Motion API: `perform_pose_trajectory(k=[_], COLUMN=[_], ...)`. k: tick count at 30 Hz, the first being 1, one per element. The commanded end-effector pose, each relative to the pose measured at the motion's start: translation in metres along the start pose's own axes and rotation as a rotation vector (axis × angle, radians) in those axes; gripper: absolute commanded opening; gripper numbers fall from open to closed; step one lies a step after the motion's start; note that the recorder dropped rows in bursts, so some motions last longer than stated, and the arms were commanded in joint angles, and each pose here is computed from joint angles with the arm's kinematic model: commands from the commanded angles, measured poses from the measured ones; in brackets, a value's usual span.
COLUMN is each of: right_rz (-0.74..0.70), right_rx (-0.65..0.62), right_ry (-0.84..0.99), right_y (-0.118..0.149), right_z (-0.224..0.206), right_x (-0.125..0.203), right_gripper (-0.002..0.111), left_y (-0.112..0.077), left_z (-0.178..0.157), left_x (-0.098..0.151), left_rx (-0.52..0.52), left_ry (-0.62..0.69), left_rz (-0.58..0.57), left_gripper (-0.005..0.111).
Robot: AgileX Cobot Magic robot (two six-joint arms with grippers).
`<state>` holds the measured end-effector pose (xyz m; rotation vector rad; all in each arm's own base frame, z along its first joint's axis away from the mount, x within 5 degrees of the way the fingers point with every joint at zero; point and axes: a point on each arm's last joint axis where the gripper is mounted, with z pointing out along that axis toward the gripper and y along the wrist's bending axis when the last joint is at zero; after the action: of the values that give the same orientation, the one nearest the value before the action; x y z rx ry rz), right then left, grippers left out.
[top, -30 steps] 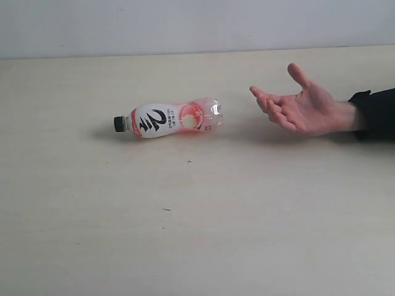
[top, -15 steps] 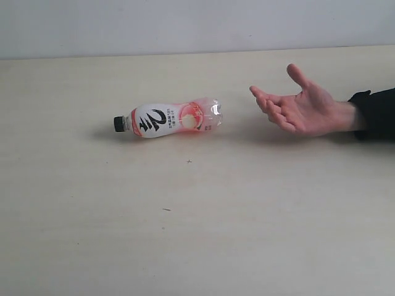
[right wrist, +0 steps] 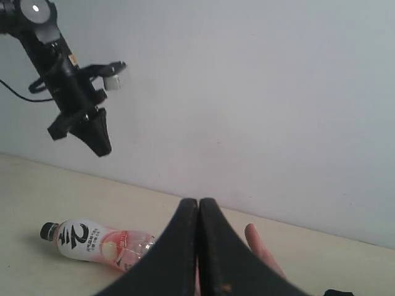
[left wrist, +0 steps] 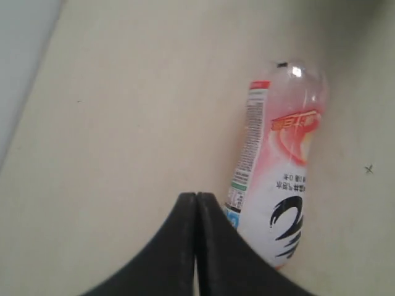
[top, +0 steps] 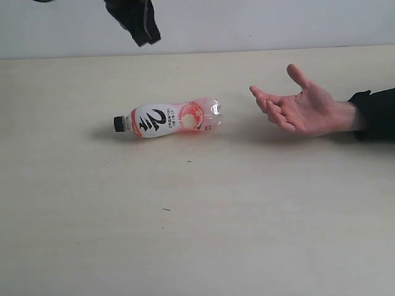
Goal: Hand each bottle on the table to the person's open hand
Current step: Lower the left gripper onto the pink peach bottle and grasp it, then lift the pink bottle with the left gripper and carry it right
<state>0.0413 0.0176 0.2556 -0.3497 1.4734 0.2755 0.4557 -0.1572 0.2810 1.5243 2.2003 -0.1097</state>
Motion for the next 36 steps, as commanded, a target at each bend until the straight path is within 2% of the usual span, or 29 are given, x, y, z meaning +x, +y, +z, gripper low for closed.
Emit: perform_pose_trajectory(k=[1,4,9,14,18,23,29,36], right_rz=[0.003,0.003,0.003,0.004,0.004,0.004,0.004,0.004], right_rx=[-0.001,-0.001,-0.001,0.0,0.0,0.0,0.0,0.0], right_ry=[-0.007,-0.007,-0.007,-0.009,-0.009,-0.009,-0.009,-0.009], right_y=[0.0,0.0,0.0,0.0,0.0,0.0,0.0,0.0], right_z=[0.0,0.0,0.0,0.0,0.0,0.0,0.0,0.0], right_x=[0.0,0.0,0.0,0.0,0.0,0.0,0.0,0.0], right_gripper=[0.0,0.0,0.0,0.0,0.0,0.0,0.0,0.0], left_y=[-0.012,-0.023,-0.044,-0.053,-0.049,-0.051,-0.055,-0.056], left_z=[0.037,0.052,0.06,0.065,0.076,0.097,0.122,0.134], left_x=[-0.005,-0.012,-0.03,-0.037,-0.029,-0.022,-0.013,-0.008], left_rx=[0.061,0.055,0.061,0.066,0.034,0.058,0.093,0.113], left_ry=[0.069,0.138,0.155,0.159,0.224,0.263,0.304,0.323], left_rz=[0.169,0.229,0.292,0.252,0.175,0.135,0.15,0.152], left_gripper=[0.002,0.016,0.053,0.073,0.076,0.076,0.076,0.076])
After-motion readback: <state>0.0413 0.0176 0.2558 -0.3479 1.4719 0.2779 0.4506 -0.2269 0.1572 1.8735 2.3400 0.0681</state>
